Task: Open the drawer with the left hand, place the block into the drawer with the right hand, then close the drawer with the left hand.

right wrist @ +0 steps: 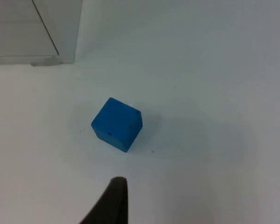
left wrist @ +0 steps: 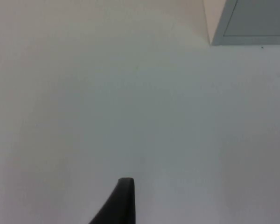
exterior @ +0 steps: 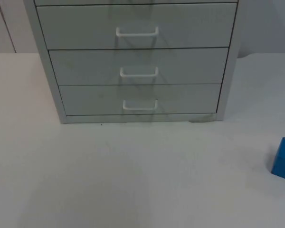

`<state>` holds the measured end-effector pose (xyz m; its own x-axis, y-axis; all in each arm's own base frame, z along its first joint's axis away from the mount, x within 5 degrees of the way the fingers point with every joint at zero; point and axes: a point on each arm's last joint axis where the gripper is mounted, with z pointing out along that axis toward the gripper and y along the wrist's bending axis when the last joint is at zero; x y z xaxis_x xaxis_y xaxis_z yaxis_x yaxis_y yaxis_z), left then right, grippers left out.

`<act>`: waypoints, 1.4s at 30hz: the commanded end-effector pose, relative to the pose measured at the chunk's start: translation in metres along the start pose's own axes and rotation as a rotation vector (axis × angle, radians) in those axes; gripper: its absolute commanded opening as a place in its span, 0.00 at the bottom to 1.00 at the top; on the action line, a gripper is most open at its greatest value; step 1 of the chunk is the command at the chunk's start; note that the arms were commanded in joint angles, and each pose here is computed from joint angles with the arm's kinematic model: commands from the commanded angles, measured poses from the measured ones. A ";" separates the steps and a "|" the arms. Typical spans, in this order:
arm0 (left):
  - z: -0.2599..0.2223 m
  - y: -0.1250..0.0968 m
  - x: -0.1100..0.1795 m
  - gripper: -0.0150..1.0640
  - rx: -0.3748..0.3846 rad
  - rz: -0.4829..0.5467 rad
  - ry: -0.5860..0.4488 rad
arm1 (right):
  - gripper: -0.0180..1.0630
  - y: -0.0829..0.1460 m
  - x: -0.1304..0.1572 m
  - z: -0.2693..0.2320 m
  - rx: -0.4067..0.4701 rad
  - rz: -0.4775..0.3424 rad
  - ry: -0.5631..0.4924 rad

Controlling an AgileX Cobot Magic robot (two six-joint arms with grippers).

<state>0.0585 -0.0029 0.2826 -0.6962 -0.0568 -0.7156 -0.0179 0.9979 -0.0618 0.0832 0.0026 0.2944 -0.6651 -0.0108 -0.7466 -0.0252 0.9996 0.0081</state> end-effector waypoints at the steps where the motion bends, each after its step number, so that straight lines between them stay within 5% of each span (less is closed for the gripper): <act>1: 0.005 -0.001 -0.006 0.99 0.010 -0.019 0.006 | 0.99 0.000 -0.010 0.011 -0.001 0.012 0.013; 17: 0.007 -0.003 -0.011 0.95 0.033 0.033 -0.019 | 0.99 0.000 -0.014 0.031 0.000 0.013 0.099; 26: 0.027 -0.016 -0.021 0.52 0.182 0.099 0.055 | 0.99 0.000 -0.014 0.031 0.001 0.012 0.099; 31: 0.045 -0.026 -0.032 0.58 0.304 0.155 0.091 | 0.99 0.000 -0.015 0.031 0.001 0.012 0.092; 42: 0.080 -0.051 -0.074 0.60 0.432 0.307 0.188 | 0.99 0.000 -0.015 0.032 0.002 0.010 0.087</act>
<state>0.1566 -0.0418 0.2776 -0.7664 0.2400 -0.5959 0.4208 0.8884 -0.1834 0.1153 0.0034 0.2814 -0.7432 -0.0054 -0.6691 -0.0196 0.9997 0.0138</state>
